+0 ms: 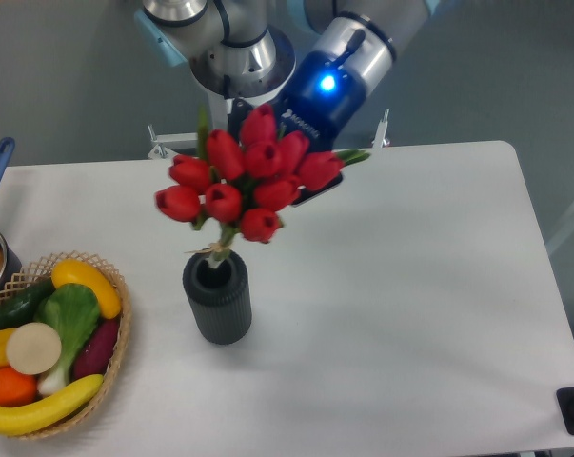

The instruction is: Pick up the flowers from the vase

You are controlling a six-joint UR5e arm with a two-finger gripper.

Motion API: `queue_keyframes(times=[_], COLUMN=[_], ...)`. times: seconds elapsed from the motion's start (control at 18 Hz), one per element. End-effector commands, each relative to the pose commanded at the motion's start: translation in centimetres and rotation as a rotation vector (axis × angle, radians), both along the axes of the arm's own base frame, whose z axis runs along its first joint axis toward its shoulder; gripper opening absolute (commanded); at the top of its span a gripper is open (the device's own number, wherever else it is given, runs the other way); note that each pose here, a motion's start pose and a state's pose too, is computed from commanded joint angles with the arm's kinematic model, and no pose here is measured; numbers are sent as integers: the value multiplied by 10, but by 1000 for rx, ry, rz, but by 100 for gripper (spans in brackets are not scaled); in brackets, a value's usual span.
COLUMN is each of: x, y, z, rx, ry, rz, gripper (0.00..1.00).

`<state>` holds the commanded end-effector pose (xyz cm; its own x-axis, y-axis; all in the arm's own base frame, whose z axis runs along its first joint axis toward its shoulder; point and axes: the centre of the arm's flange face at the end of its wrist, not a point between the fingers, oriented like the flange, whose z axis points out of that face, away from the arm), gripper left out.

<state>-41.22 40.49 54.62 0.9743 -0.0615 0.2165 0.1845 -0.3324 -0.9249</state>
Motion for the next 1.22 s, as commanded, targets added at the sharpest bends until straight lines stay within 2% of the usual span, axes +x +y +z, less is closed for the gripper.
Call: queue_keyframes(times=[0.11, 0.22, 0.44, 0.78, 1.22], x=[-23, -40, -58, -57, -58], y=[-17, -33, -44, -36, -36], z=[-1, -6, -23, -39, -40], rx=[1, 4, -1, -10, -11], ry=[19, 76, 118, 113, 113], rz=[39, 55, 58, 39, 38], gripper=[37, 37, 37, 37, 37])
